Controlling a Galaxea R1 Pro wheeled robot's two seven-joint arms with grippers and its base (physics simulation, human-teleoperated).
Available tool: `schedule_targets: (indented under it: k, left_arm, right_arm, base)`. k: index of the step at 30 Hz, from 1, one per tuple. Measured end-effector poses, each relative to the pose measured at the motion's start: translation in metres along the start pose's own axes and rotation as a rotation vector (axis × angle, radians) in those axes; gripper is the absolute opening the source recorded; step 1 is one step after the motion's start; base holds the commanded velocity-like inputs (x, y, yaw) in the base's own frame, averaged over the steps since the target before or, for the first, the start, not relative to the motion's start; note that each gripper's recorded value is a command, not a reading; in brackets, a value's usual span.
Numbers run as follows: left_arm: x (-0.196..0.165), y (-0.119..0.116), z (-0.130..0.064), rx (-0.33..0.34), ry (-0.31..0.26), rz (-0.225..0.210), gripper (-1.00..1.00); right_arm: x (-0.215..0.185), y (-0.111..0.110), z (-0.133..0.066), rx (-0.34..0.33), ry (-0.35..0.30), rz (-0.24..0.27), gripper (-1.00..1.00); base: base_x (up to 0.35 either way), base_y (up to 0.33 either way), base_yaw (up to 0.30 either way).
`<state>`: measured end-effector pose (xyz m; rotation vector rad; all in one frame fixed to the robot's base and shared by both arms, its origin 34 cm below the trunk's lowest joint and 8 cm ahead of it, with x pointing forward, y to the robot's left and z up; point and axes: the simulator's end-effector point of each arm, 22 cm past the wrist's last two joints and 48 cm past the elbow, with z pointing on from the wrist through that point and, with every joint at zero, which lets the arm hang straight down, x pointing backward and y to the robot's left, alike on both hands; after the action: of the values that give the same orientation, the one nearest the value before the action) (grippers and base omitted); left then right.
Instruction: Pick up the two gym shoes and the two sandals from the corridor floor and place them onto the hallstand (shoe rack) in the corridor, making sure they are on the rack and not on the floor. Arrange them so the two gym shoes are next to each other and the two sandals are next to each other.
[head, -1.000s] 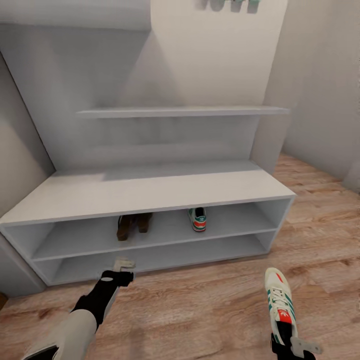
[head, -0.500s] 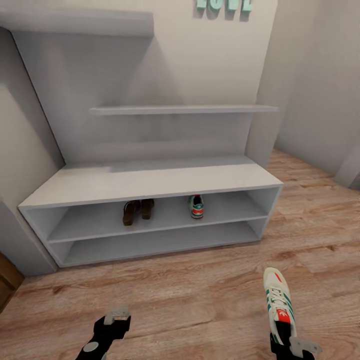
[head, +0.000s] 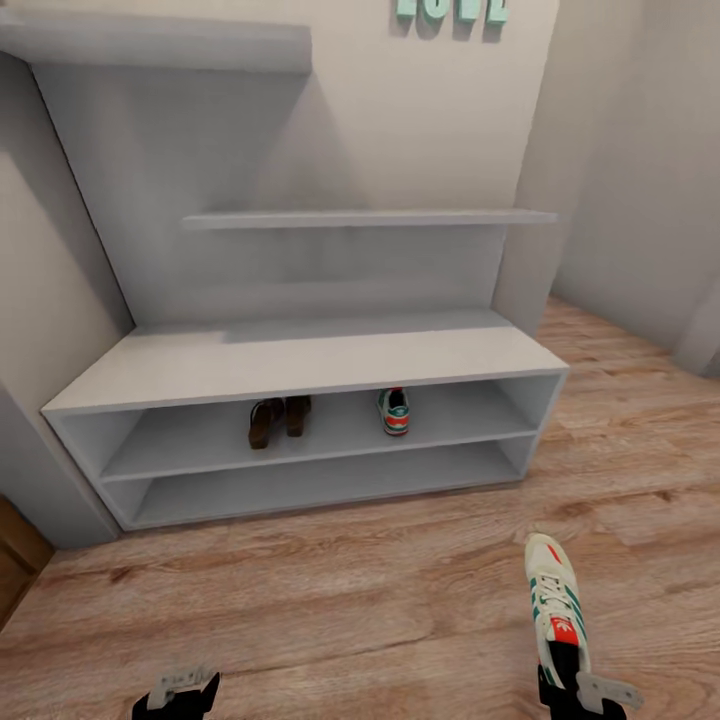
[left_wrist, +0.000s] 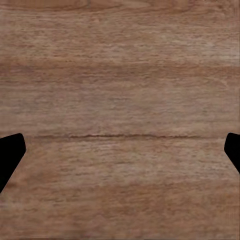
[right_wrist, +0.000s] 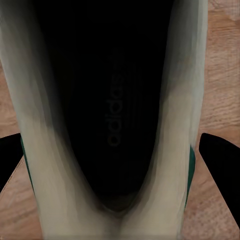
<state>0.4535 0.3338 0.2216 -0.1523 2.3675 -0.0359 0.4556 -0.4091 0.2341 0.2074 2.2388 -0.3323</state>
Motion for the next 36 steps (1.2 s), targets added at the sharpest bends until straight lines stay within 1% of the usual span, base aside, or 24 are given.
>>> schedule_targets:
  k: [4, 9, 21, 30, 32, 33, 35, 36]
  left_arm:
    - [0.001, 0.002, 0.0, -0.002, -0.002, 0.001, 1.0]
    - [0.007, 0.001, -0.002, -0.001, 0.006, 0.003, 1.0]
    - [0.014, 0.004, -0.005, -0.008, 0.012, -0.004, 1.0]
    - [0.014, 0.005, -0.005, -0.009, 0.013, -0.004, 1.0]
    - [0.014, 0.005, -0.005, -0.008, 0.012, -0.002, 1.0]
    - [0.014, 0.005, -0.005, -0.008, 0.013, -0.001, 1.0]
    - [0.014, 0.004, -0.005, -0.006, 0.014, 0.002, 1.0]
    - [0.014, 0.003, -0.005, -0.003, 0.015, 0.005, 1.0]
  right_arm:
    - [0.001, 0.001, 0.0, -0.002, 0.003, -0.002, -1.0]
    - [0.003, 0.0, 0.0, -0.001, 0.006, -0.003, -1.0]
    - [0.004, -0.002, 0.0, 0.003, 0.008, -0.002, -1.0]
    - [0.005, 0.002, 0.0, -0.002, 0.012, -0.002, -1.0]
    - [0.007, 0.01, -0.001, -0.012, 0.018, 0.002, -1.0]
    - [0.01, 0.019, -0.003, -0.023, 0.03, 0.008, -1.0]
    - [0.014, 0.03, -0.004, -0.036, 0.048, 0.012, -1.0]
    - [0.016, 0.041, -0.004, -0.051, 0.067, 0.012, -1.0]
  base:
    - [0.0, -0.05, 0.202]
    - [0.0, -0.219, 0.144]
    - [-0.047, -0.263, 0.009]
    - [-0.005, -0.063, 0.0]
    - [-0.001, -0.007, 0.0]
    - [0.0, -0.005, 0.0]
    - [0.0, -0.003, 0.0]
    - [0.0, -0.002, 0.0]
